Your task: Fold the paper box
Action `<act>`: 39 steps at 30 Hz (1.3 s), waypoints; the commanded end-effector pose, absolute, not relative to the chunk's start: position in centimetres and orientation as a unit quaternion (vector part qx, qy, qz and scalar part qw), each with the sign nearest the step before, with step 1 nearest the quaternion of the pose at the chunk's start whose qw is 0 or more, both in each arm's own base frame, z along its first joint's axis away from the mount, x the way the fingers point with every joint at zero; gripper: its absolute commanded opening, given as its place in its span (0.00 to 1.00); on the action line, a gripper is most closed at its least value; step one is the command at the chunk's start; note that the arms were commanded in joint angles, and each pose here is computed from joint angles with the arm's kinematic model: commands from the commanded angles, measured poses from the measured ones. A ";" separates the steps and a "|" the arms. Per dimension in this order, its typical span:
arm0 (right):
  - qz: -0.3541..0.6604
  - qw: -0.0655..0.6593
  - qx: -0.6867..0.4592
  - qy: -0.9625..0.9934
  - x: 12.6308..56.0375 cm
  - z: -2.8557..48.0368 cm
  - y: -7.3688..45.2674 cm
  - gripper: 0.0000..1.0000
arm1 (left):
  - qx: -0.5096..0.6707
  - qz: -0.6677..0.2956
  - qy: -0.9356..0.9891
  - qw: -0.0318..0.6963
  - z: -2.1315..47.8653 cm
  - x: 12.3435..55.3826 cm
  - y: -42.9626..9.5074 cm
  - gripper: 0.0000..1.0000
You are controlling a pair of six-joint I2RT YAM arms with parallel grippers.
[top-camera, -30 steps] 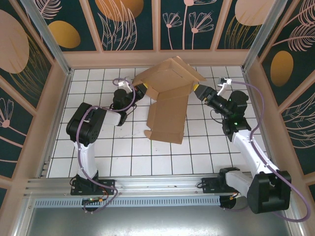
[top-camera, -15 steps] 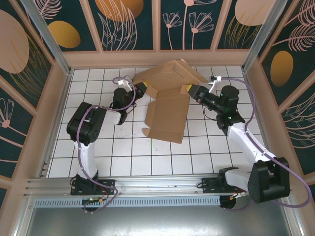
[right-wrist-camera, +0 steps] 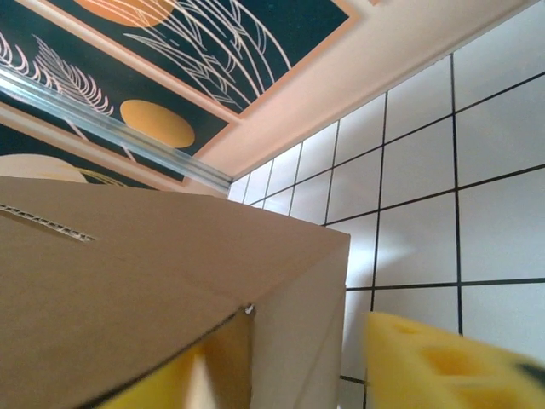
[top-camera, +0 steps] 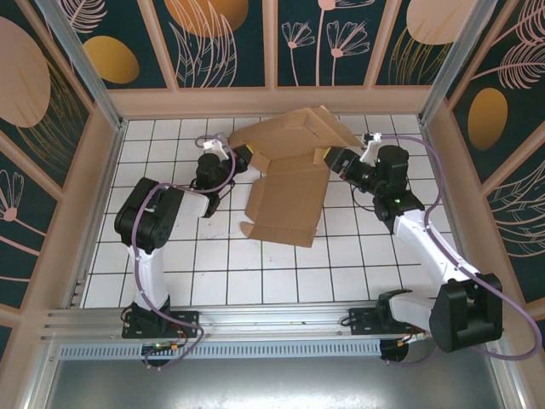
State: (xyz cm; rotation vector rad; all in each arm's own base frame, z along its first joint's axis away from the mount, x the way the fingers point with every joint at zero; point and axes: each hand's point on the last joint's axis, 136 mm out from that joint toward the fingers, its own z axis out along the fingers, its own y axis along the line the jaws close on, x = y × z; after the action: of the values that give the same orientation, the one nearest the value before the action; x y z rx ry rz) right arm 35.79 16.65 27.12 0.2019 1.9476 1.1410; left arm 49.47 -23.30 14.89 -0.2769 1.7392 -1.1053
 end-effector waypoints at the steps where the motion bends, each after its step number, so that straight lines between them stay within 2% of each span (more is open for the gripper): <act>1: 0.432 0.477 0.069 0.762 35.3 30.0 15.6 0.71 | -0.145 -0.440 0.714 0.525 16.3 49.8 -21.9 0.00; 6: 0.390 0.509 0.078 0.763 34.4 31.6 13.8 0.80 | -0.187 -0.398 0.715 0.544 15.4 49.9 -19.7 0.00; 12: 0.361 0.538 0.072 0.758 33.3 35.0 13.5 0.81 | -0.182 -0.363 0.725 0.556 14.7 49.9 -18.9 0.00; 18: 0.335 0.548 0.041 0.766 34.2 37.9 17.2 0.80 | -0.194 -0.320 0.733 0.568 13.3 49.8 -17.4 0.00; 24: 0.311 0.549 -0.011 0.776 36.2 40.0 23.5 0.79 | -0.203 -0.320 0.725 0.576 13.3 49.6 -17.0 0.00; 32: 0.311 0.500 -0.002 0.808 40.0 36.6 26.6 0.69 | -0.198 -0.320 0.725 0.577 13.7 49.5 -17.1 0.00; 39: 0.331 0.460 0.010 0.824 41.1 34.5 26.5 0.50 | -0.196 -0.324 0.725 0.575 13.6 49.5 -17.2 0.00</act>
State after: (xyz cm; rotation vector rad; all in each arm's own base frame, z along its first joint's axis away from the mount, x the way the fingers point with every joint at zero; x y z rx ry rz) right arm 40.99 26.38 32.94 0.0140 2.0463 0.7643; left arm 49.50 -17.39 11.10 -0.4692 1.7706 -0.7346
